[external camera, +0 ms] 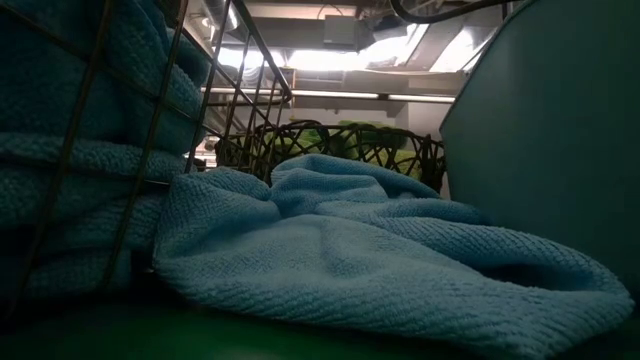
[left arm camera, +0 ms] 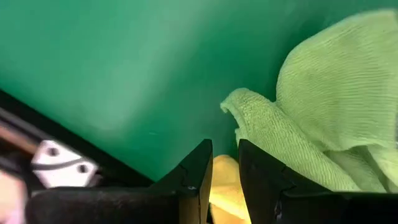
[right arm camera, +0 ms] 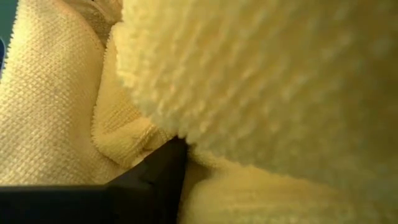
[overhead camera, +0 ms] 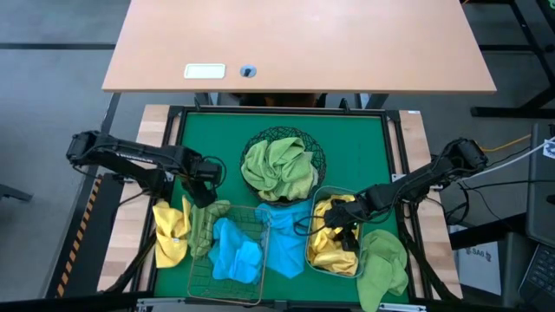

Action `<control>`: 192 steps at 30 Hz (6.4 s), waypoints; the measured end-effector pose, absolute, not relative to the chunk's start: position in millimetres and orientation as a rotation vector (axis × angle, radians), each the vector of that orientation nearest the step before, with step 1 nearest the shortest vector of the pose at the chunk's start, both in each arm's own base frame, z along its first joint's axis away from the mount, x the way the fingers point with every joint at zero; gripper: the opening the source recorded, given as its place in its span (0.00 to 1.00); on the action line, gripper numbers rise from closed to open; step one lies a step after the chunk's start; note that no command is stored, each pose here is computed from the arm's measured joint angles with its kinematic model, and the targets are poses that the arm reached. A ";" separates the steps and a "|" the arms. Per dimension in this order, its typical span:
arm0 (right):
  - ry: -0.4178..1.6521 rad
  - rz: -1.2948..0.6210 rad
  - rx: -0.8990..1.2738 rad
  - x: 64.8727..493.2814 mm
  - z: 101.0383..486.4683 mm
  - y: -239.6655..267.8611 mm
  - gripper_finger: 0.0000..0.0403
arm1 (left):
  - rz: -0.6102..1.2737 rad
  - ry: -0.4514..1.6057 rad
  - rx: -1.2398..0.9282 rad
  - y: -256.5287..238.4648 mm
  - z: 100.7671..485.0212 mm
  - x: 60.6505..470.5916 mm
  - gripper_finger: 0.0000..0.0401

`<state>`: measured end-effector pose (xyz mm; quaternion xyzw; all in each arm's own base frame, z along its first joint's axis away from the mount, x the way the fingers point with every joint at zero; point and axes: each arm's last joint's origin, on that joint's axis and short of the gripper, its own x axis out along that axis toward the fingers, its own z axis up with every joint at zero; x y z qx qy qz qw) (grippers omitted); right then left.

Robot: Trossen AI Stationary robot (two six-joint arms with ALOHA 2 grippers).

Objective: Sort microfiber towel by color & place in baskets
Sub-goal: Put the yellow microfiber cloth into the blue bin, then put the green microfiber cloth into the round wire basket

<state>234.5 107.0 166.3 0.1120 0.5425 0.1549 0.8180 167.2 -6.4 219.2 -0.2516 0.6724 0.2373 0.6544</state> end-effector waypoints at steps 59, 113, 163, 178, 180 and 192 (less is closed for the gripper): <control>1.146 0.375 0.285 240.4 177.1 111.0 0.47 | 0.489 1.430 -0.808 -10.4 165.9 167.1 0.01; 1.556 -0.107 -0.154 224.1 282.7 91.4 0.47 | 0.500 1.274 -0.767 -7.2 188.4 150.4 0.00; 1.402 0.151 -0.241 232.9 288.9 114.3 0.87 | 0.504 1.266 -0.765 -7.0 188.7 150.9 0.00; 1.371 0.186 -0.427 217.1 341.6 121.0 0.92 | 0.506 1.265 -0.765 -6.9 188.7 150.8 0.00; 1.374 0.158 -0.452 214.7 348.6 117.9 0.92 | 0.505 1.266 -0.764 -6.9 189.4 150.9 0.00; 1.230 0.035 -0.536 199.1 376.4 103.2 0.92 | 0.558 1.182 -0.651 -3.3 260.1 157.1 0.00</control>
